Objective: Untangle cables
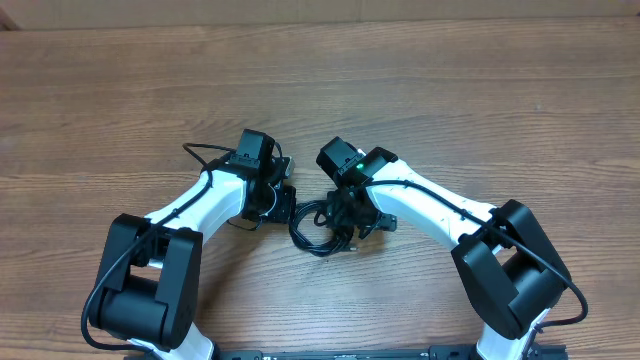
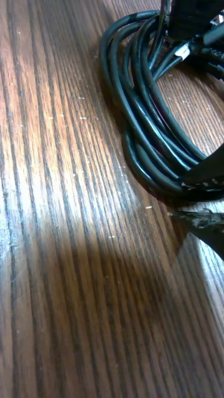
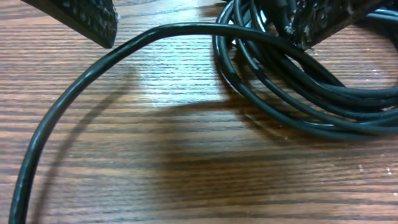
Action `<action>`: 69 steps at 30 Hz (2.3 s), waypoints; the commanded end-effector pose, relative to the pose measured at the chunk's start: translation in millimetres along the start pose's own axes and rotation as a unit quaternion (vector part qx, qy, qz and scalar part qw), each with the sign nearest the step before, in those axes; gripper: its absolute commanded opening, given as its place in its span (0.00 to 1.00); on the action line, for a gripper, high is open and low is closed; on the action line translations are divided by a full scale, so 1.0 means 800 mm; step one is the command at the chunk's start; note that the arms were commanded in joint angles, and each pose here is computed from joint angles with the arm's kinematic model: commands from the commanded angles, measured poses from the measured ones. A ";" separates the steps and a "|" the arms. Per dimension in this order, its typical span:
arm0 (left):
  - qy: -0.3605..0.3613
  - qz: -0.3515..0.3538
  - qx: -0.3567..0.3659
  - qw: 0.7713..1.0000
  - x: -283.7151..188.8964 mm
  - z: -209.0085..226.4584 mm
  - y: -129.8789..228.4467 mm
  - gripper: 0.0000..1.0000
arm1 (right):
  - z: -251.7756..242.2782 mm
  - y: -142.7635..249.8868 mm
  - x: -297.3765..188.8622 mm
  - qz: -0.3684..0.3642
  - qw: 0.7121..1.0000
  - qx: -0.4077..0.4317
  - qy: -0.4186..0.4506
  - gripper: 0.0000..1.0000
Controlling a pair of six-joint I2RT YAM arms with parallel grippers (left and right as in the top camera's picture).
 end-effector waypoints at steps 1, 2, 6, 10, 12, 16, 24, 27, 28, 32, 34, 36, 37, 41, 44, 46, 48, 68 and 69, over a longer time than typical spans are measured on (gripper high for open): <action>-0.023 0.042 -0.001 0.999 0.022 0.013 0.026 0.15 | -0.008 0.001 0.008 -0.001 1.000 -0.008 0.023 0.88; -0.023 0.042 -0.001 0.999 0.022 0.013 0.026 0.16 | -0.009 0.000 0.009 -0.002 1.000 -0.008 0.026 0.88; -0.023 0.042 -0.001 0.999 0.022 0.013 0.026 0.17 | -0.016 -0.005 0.010 -0.019 0.999 -0.008 0.045 0.88; -0.023 0.042 -0.001 0.999 0.022 0.013 0.026 0.17 | -0.019 -0.012 0.009 -0.037 0.998 -0.008 0.058 0.91; -0.023 0.042 -0.001 0.999 0.022 0.013 0.026 0.17 | -0.019 -0.012 0.009 -0.038 0.998 -0.008 0.058 0.91; -0.023 0.042 -0.001 0.999 0.022 0.013 0.026 0.18 | -0.015 -0.013 0.009 -0.036 0.998 -0.030 0.048 0.95; -0.023 0.042 -0.001 0.999 0.022 0.013 0.026 0.19 | 0.019 -0.025 -0.030 -0.015 0.992 -0.125 -0.031 0.96; -0.023 0.042 -0.001 0.999 0.022 0.013 0.026 0.19 | 0.018 -0.041 -0.039 -0.032 0.992 -0.114 -0.039 0.97; -0.023 0.042 -0.001 0.999 0.022 0.013 0.026 0.19 | 0.017 -0.046 -0.039 -0.037 0.992 -0.109 -0.043 0.97; -0.023 0.042 -0.001 0.999 0.022 0.013 0.026 0.20 | 0.001 -0.064 -0.038 -0.049 0.994 -0.086 -0.042 0.97; -0.023 0.042 -0.001 0.999 0.022 0.013 0.026 0.20 | -0.012 -0.070 -0.038 -0.050 0.995 -0.074 -0.032 0.97; -0.023 0.042 -0.001 0.999 0.022 0.013 0.026 0.20 | -0.023 -0.072 -0.034 -0.046 0.997 -0.064 -0.024 0.97; -0.023 0.042 -0.001 0.999 0.022 0.013 0.026 0.20 | -0.028 -0.071 -0.031 -0.041 0.997 -0.060 -0.022 0.97; -0.023 0.042 -0.001 0.999 0.022 0.013 0.026 0.21 | -0.042 -0.055 -0.012 -0.014 0.998 -0.055 -0.008 0.97; -0.023 0.042 -0.001 0.999 0.022 0.013 0.026 0.22 | -0.051 -0.040 0.002 0.006 0.998 -0.056 0.003 0.97; -0.023 0.042 -0.001 0.999 0.022 0.013 0.026 0.22 | -0.057 -0.029 0.011 0.020 0.998 -0.055 0.010 0.97; -0.023 0.042 -0.001 0.999 0.022 0.013 0.026 0.23 | -0.060 -0.019 0.017 0.035 0.998 -0.046 0.009 0.98; -0.023 0.042 -0.001 0.999 0.022 0.013 0.026 0.23 | -0.026 0.036 0.005 0.161 0.972 -0.107 -0.132 0.98; -0.023 0.042 -0.001 0.999 0.022 0.013 0.026 0.23 | -0.026 0.036 0.005 0.162 0.972 -0.107 -0.132 0.98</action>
Point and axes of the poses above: each gripper's point midway between its finger pads, its own x axis out along the fingers, its own z axis along the line the jaws close on, y = z × x, the point moved 4 cm from there along -x, back along the fingers, and after that the axes turned 1 degree about -x, right-handed, at the moved point
